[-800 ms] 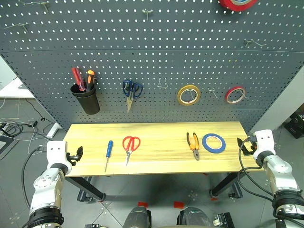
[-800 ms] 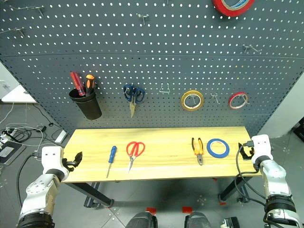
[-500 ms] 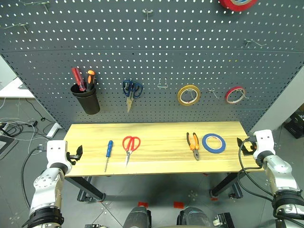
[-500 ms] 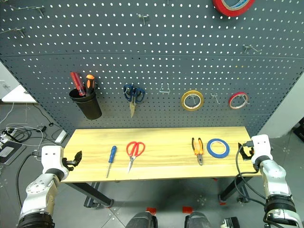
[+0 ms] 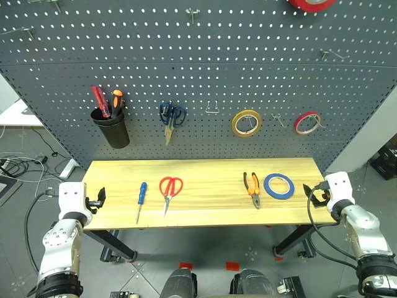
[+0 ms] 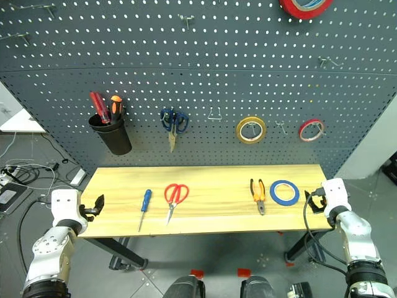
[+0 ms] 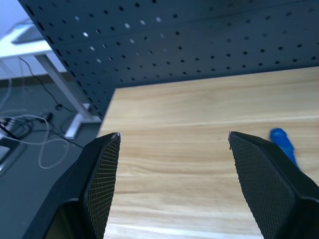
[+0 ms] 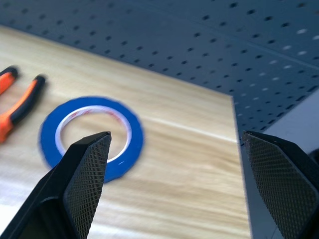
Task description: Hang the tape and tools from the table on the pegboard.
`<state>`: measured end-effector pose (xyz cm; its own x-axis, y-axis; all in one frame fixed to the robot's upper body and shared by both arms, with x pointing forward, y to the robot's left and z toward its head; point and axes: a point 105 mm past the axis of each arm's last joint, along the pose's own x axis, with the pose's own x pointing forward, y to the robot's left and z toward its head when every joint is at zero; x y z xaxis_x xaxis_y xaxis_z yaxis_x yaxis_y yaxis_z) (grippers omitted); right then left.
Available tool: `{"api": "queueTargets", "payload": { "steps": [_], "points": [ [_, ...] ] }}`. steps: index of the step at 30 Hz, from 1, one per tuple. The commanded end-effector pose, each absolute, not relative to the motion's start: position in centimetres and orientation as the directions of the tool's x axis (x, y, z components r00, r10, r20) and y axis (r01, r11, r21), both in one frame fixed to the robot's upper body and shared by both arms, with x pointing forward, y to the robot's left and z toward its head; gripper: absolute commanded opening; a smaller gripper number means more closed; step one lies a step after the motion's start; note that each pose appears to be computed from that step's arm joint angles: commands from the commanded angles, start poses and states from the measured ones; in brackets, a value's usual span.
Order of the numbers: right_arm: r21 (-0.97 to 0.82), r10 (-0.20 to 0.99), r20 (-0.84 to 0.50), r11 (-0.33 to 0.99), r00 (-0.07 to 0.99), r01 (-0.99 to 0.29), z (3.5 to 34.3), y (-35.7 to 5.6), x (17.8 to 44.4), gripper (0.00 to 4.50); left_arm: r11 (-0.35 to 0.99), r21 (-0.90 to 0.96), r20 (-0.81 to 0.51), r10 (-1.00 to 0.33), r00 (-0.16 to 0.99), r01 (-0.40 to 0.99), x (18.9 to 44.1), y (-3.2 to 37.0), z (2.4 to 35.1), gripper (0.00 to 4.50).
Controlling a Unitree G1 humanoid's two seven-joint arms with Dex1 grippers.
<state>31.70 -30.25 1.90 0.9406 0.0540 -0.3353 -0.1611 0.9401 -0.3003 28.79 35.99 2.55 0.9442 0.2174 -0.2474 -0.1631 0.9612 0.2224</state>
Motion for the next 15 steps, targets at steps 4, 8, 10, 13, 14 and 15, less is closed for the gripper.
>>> {"api": "queueTargets", "payload": {
  "steps": [4,8,10,13,14,15],
  "points": [
    [-0.346,0.188,-0.36,0.883,0.914,-0.318,4.3,-26.8,31.2,4.5,0.971,0.238,-0.227,0.061,0.972,-0.005,29.1,32.7,3.9,3.66],
    [-0.336,0.312,-0.402,0.824,0.861,-0.456,4.9,-24.1,30.5,4.5,0.944,0.271,-0.206,-0.133,0.97,0.187,29.9,28.4,5.6,3.66],
    [-0.343,0.386,-0.434,0.764,0.814,-0.545,5.1,-22.6,30.3,4.5,0.875,0.311,-0.183,-0.327,0.927,0.37,30.5,24.1,7.3,3.66],
    [-0.345,0.442,-0.485,0.695,0.754,-0.63,5.1,-21.6,30.9,4.5,0.758,0.35,-0.164,-0.529,0.833,0.55,31.1,19.1,9.6,3.66],
    [-0.346,0.451,-0.496,0.681,0.742,-0.646,5.1,-21.4,31.2,4.5,0.725,0.359,-0.164,-0.571,0.804,0.588,31.1,18.1,10.2,3.66],
    [-0.347,0.457,-0.507,0.669,0.731,-0.658,5.1,-21.4,31.6,4.5,0.68,0.379,-0.169,-0.616,0.769,0.628,31.1,17.0,10.5,3.66]
  ]
}}
